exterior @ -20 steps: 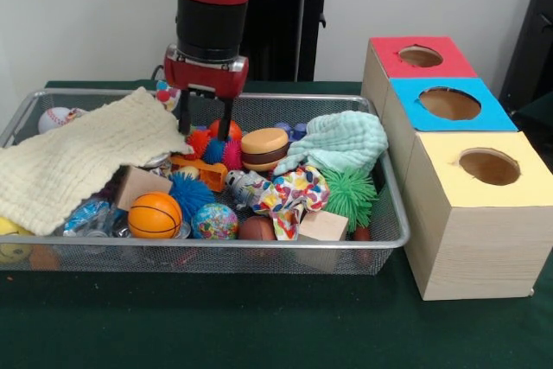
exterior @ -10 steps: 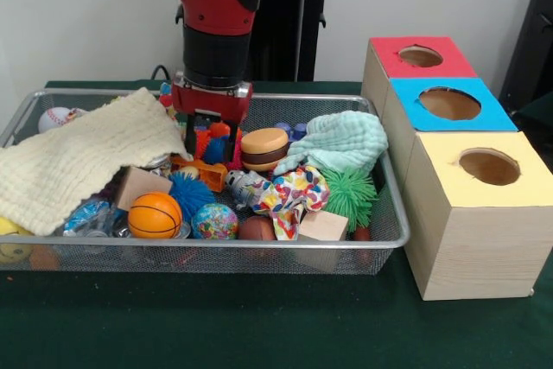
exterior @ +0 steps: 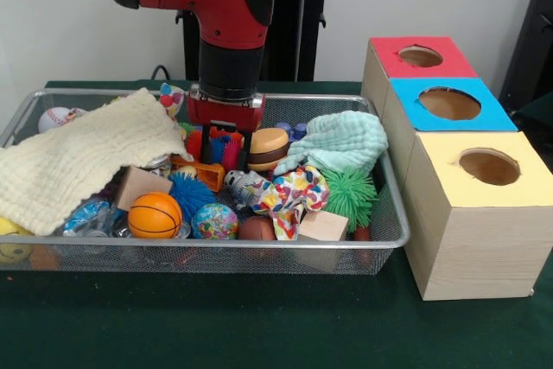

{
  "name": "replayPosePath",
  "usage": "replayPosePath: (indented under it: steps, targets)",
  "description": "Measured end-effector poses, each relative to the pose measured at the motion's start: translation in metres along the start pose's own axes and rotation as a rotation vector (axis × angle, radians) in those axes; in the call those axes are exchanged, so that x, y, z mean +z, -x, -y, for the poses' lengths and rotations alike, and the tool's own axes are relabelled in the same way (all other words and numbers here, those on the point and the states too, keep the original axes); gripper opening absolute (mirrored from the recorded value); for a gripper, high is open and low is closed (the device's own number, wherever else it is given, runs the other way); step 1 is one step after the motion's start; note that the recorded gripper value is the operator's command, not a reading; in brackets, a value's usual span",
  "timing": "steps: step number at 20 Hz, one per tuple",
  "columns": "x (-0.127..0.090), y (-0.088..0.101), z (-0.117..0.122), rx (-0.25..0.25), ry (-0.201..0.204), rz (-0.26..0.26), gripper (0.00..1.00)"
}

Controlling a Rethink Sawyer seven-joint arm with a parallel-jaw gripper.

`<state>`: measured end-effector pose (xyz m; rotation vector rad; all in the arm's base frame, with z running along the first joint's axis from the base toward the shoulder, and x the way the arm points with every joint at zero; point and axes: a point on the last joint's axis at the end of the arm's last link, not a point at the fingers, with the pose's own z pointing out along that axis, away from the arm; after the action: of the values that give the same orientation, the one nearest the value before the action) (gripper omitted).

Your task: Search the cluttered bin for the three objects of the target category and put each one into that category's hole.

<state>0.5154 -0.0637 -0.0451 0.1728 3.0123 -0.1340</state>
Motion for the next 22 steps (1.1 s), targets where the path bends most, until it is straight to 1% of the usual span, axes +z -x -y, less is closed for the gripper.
replayPosePath:
  steps: [5,9,12,15,17,18,22]
  targets:
    - [0.000,0.001,0.003,0.007,-0.001,0.001,1.00]
    - [-0.001,0.004,0.008,0.026,0.001,0.004,1.00]
    - [0.000,0.008,0.014,0.052,0.009,0.002,1.00]
    - [-0.001,0.010,0.017,0.077,0.012,-0.013,1.00]
    - [-0.001,0.010,0.017,0.083,0.012,-0.019,1.00]
    - [-0.002,0.012,0.018,0.096,0.011,-0.035,1.00]
    - [-0.004,0.018,0.018,0.109,0.006,-0.057,1.00]
